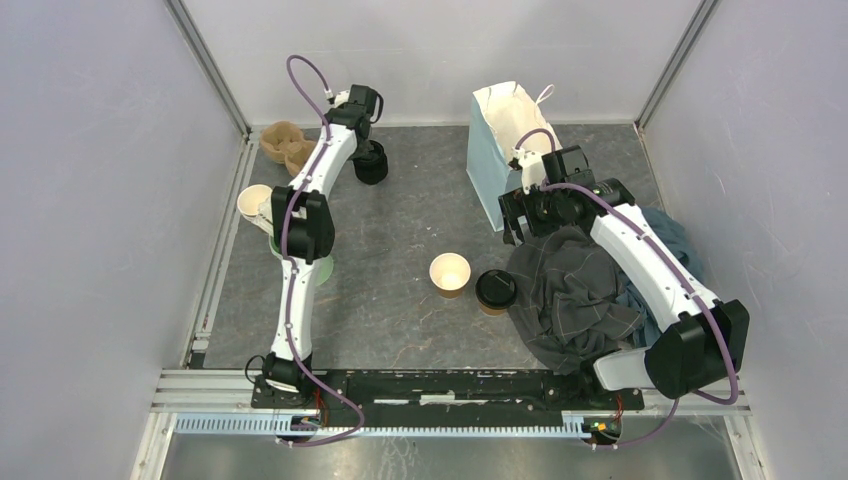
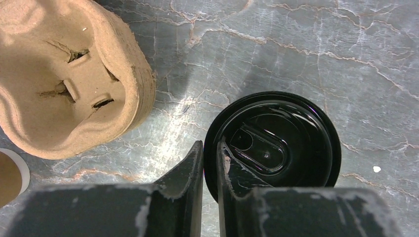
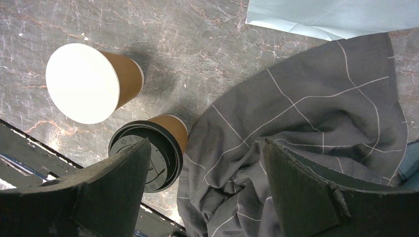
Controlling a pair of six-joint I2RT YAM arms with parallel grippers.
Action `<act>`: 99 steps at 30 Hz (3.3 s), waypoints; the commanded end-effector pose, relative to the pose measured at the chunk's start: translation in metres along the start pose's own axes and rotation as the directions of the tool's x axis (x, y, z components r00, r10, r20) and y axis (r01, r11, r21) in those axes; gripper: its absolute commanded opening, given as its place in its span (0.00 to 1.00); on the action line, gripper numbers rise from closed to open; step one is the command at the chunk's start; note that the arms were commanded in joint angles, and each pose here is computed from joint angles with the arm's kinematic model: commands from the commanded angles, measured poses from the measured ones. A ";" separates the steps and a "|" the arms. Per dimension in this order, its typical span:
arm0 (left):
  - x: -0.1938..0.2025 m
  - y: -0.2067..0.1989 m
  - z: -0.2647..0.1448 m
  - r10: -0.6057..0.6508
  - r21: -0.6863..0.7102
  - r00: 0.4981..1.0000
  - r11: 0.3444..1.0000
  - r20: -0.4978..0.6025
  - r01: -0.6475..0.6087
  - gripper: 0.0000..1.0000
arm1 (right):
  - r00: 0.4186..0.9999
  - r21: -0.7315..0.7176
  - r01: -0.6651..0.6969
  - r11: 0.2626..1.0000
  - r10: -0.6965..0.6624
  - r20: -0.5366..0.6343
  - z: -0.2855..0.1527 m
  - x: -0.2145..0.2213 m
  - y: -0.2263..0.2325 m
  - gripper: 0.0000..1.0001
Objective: Pack the takeout coffee
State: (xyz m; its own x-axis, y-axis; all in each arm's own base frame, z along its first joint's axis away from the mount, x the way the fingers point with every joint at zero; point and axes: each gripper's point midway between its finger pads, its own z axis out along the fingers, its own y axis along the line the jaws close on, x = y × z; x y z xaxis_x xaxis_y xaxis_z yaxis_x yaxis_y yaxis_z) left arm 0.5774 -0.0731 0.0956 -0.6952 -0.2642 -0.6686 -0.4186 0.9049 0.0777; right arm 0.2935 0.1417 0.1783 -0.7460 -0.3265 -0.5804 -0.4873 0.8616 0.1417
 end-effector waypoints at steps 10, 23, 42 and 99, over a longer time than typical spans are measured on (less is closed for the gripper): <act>-0.056 0.003 -0.057 -0.092 0.104 0.991 0.991 0.095 0.082 0.15 | 0.995 -0.006 0.025 1.000 -0.024 0.099 -0.019 -0.025 0.003 0.89; -0.045 -0.036 -0.241 -0.339 0.623 0.872 0.610 -0.353 0.489 0.10 | 0.968 -0.150 0.030 0.988 0.009 0.252 -0.048 -0.037 0.038 0.94; 0.046 -0.095 -0.461 0.047 0.736 0.743 -0.109 -0.668 0.668 0.04 | 0.663 -0.684 0.116 0.720 0.457 0.593 -0.158 -0.178 0.126 0.98; 0.113 0.006 -0.308 -0.147 0.661 0.906 0.639 -0.398 0.394 0.70 | 0.981 -0.141 0.134 0.981 -0.112 0.156 -0.014 -0.050 0.107 0.69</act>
State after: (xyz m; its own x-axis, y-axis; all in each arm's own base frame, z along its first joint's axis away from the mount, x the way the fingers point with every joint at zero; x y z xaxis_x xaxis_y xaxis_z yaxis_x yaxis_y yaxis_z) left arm 0.3210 -0.2203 0.2422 -0.8122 -0.5588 -0.1677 -0.2358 0.5773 -0.7818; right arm 0.2943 0.2479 0.2567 -0.6621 -0.0195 -0.7491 -0.5490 0.6931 0.4672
